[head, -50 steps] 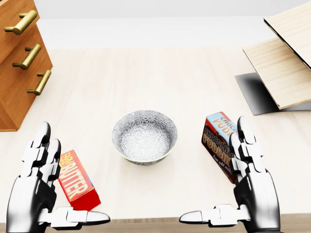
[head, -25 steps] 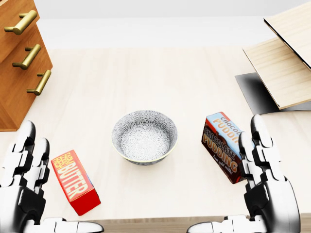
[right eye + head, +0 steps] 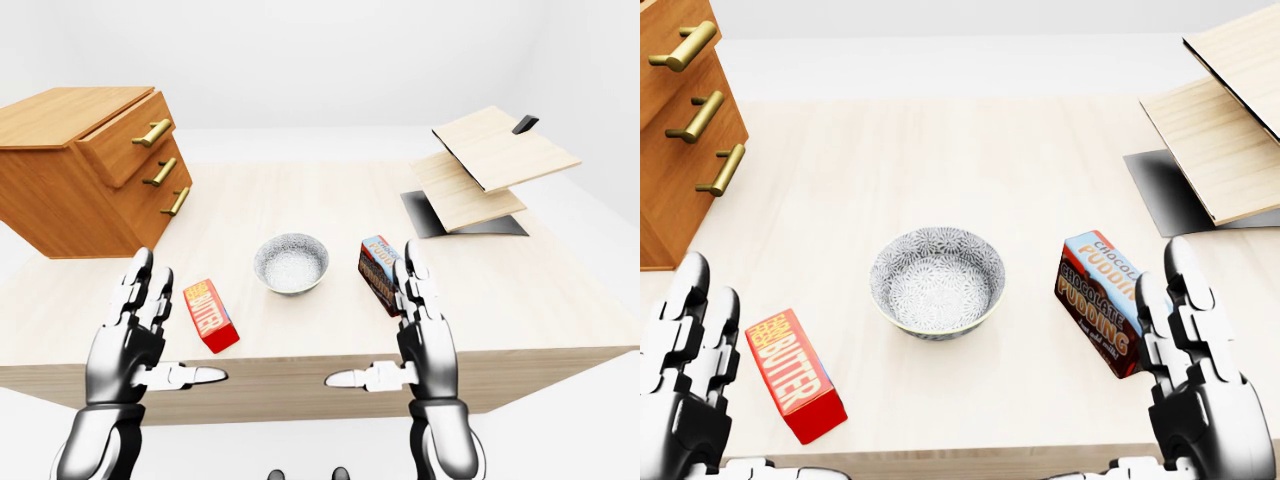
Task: Close the top drawer of the cabinet and put the bowl on top of it.
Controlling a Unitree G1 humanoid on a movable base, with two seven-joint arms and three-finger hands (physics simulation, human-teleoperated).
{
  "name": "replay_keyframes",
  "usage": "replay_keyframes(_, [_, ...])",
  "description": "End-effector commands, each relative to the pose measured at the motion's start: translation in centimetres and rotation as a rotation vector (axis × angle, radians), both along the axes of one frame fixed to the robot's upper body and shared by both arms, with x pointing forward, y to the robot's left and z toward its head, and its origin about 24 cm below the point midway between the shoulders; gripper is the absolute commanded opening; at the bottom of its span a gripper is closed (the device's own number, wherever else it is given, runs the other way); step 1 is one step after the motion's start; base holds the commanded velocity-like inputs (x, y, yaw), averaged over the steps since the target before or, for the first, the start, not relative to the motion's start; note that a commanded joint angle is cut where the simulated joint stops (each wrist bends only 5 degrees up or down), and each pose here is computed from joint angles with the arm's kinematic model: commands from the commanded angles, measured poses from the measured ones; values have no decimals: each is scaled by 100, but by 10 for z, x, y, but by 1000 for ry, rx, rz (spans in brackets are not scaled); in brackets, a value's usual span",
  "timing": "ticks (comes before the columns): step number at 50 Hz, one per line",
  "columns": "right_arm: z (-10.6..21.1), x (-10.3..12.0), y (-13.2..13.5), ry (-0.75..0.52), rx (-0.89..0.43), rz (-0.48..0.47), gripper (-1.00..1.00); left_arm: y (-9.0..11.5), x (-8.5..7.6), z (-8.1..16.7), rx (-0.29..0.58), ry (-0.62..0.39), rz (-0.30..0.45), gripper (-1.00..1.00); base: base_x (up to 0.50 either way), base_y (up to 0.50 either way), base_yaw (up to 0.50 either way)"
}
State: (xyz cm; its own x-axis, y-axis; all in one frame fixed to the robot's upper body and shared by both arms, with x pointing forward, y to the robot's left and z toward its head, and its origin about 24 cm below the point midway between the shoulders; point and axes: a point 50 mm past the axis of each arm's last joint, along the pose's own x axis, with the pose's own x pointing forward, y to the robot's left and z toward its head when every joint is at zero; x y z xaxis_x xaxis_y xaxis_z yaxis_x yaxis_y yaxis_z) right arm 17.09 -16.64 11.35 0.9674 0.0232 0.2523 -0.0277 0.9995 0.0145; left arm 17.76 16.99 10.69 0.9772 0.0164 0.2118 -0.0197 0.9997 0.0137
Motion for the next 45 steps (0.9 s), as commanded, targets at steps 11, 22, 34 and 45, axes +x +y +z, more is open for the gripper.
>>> replay_keyframes(11, [2,-4,1,-6,6,16,100,-2,-1,-1,5,1,-5,100,15,0,0])
replay_keyframes(22, [2,-3,1,-8,6,16,100,-3,-1,0,5,1,-5,100,17,0,0])
replay_keyframes(34, [2,-4,1,-11,5,19,100,-1,-1,1,2,-1,-2,100,18,0,0])
replay_keyframes(45, [1,-5,3,-10,4,23,100,-1,-1,1,1,-1,-3,100,18,0,0])
